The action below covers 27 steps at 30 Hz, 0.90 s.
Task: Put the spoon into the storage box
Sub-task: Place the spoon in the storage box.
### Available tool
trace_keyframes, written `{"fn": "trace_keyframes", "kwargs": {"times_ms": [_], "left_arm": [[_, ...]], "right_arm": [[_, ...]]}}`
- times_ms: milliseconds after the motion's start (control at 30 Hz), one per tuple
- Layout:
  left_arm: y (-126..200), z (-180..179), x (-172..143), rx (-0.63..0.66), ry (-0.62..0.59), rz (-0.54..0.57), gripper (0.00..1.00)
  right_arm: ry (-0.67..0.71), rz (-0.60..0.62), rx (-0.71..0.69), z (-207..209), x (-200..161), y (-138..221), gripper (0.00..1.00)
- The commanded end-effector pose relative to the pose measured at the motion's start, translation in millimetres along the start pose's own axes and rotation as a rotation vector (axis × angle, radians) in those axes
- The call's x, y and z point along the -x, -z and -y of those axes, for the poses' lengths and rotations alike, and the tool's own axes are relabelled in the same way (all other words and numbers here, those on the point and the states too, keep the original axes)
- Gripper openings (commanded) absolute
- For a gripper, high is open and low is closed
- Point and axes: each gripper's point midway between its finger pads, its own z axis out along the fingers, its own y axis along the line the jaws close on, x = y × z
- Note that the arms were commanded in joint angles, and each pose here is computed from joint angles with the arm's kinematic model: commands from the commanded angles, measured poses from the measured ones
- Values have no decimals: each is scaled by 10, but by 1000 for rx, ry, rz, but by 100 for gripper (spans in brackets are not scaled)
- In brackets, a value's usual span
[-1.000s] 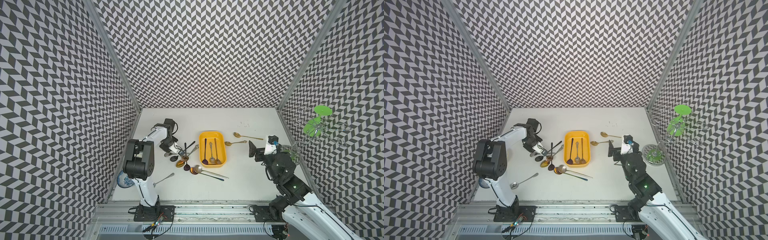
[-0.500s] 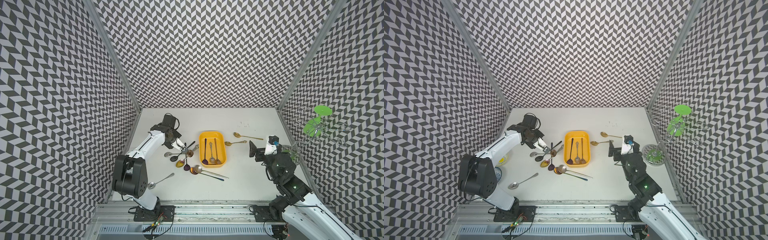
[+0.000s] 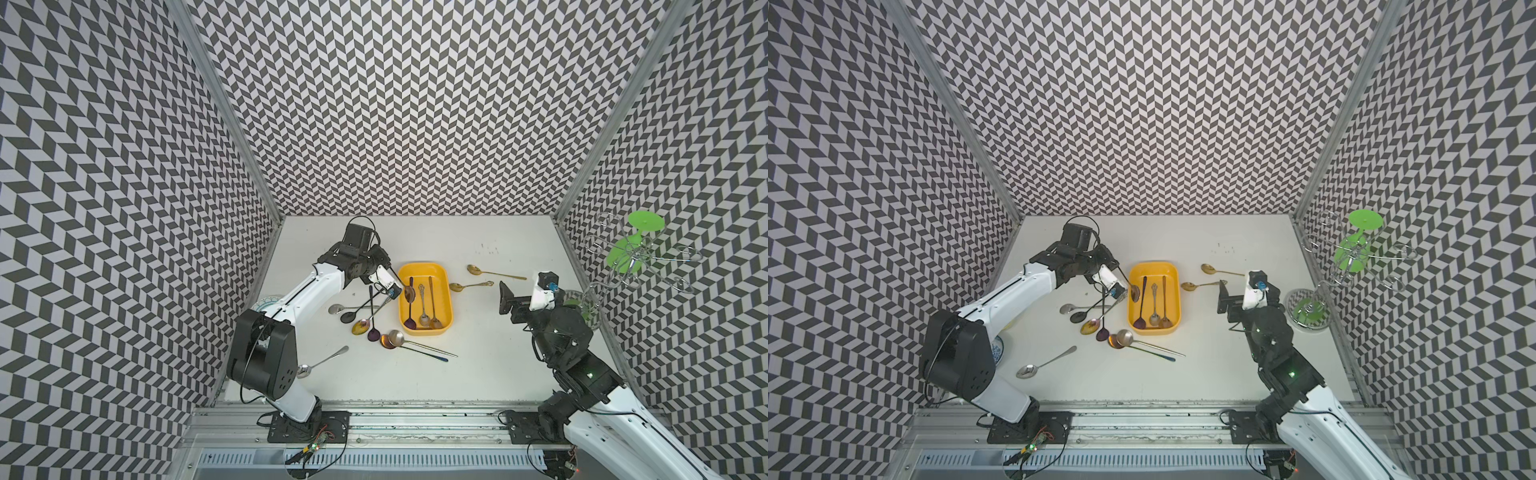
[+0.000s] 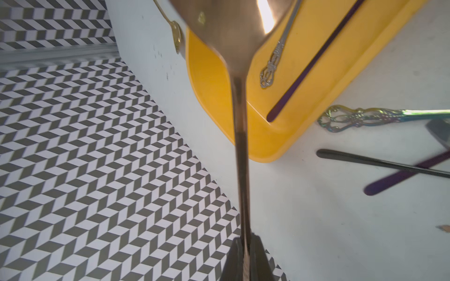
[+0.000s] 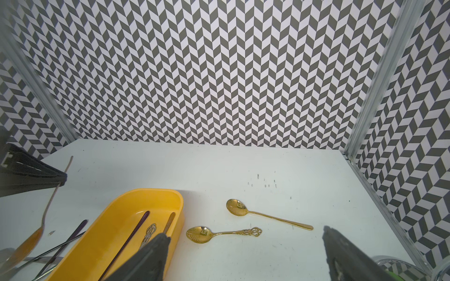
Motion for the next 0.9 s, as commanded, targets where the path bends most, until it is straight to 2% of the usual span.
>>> {"fn": "trace_keyframes", "kwargs": {"times_ms": [0,200,333,400,533,600,667,767,867], "left_arm": [[-112,-217,171,88,-651,43,0],[-325,-305,494,152,-697,107,0],[-445,-372,594,178,-701,123,1],[-472,-421,615,189,-686,133,11],[-528,-443,586,194,-681,124,17],[-530,-470,592,206,-667,126,27],[-514,-517,600,233,-657,130,43],[-498,-588,576,272,-640,106,55],[-426,-652,592,305,-613,104,57]], "right_arm": [[-20,56,5,-9,120,24,100],[-20,60,-14,29,124,34,100],[-29,72,21,-21,157,58,100],[-25,66,-14,36,140,49,100],[-35,83,21,-13,178,75,100],[-32,77,8,7,163,67,100],[-29,74,-17,47,154,58,100],[-36,83,22,-17,175,72,100],[-27,67,-1,10,134,47,100]]}}
